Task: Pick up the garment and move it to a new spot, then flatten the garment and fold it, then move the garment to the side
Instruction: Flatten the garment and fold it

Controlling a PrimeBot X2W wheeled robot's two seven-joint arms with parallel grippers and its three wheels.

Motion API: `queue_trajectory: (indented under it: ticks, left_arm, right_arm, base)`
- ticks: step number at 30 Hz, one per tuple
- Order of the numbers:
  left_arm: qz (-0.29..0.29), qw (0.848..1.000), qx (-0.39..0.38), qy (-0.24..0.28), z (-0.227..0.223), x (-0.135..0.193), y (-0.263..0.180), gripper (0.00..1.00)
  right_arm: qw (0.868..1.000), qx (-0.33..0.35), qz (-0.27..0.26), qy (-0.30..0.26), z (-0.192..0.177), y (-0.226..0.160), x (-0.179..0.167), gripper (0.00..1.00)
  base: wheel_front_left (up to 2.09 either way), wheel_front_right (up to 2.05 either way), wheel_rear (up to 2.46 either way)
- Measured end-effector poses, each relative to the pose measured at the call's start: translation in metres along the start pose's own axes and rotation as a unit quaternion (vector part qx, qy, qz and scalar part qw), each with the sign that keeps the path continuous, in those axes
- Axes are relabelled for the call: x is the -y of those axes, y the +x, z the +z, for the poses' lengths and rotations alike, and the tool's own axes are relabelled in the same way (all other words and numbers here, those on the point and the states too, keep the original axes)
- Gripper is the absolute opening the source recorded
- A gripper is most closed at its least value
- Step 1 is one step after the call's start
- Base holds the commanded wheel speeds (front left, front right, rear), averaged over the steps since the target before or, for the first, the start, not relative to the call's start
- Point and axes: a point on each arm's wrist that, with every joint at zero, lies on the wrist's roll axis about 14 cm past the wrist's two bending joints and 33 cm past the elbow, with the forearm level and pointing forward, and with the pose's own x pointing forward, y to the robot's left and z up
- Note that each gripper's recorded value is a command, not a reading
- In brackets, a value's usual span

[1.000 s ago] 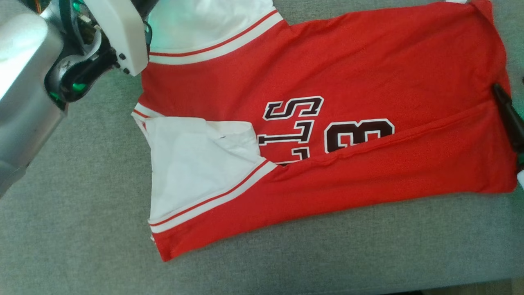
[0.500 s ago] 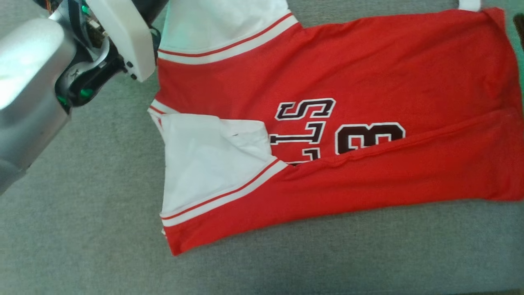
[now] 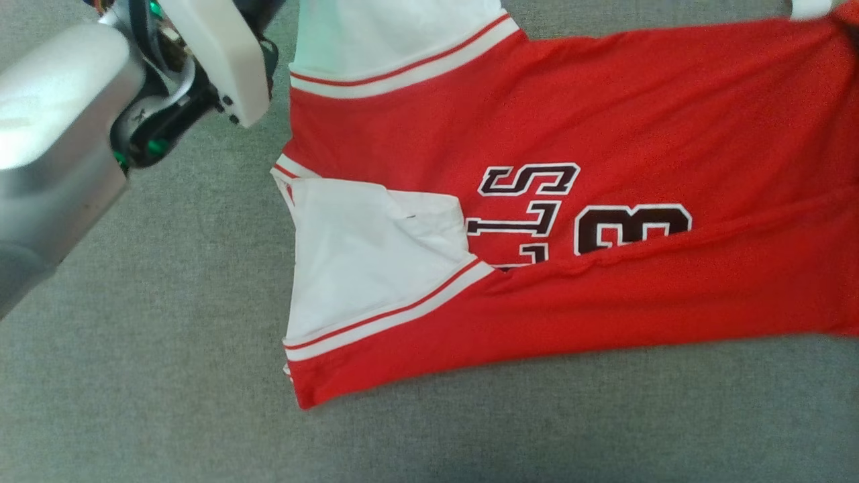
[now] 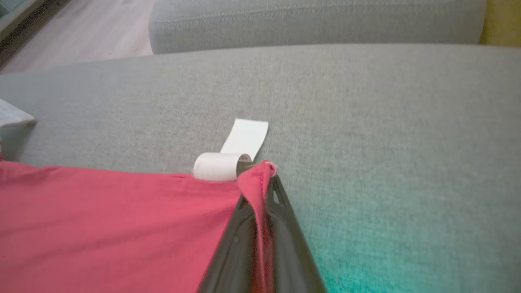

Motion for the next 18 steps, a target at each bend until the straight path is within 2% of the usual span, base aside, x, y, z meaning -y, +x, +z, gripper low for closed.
queue_trajectory:
  ticks: [4, 7, 10, 14, 18]
  left_arm:
    - [0.015, 0.999, 0.043, 0.016, 0.015, -0.009, 0.000, 0.00]
    - [0.035, 0.992, 0.113, 0.036, 0.049, -0.019, -0.003, 0.00]
    - [0.035, 0.988, 0.145, 0.044, 0.068, -0.017, -0.008, 0.00]
    - [0.023, 0.986, 0.162, 0.042, 0.074, -0.007, -0.015, 0.00]
    - [0.008, 0.988, 0.153, 0.021, 0.050, 0.005, -0.027, 0.00]
  right_arm:
    - [0.998, 0.055, -0.001, -0.012, 0.026, -0.001, 0.001, 0.00]
    - [0.994, 0.110, -0.007, -0.017, 0.054, -0.008, 0.007, 0.00]
    - [0.991, 0.134, -0.013, -0.018, 0.066, -0.016, 0.013, 0.00]
    - [0.990, 0.143, -0.009, -0.017, 0.067, -0.025, 0.011, 0.00]
    - [0.991, 0.135, -0.008, -0.008, 0.047, -0.035, 0.011, 0.00]
  base:
    - [0.00, 0.00, 0.00]
    - [0.00, 0.00, 0.00]
    - [0.00, 0.00, 0.00]
    - [0.00, 0.00, 0.00]
    - [0.00, 0.00, 0.00]
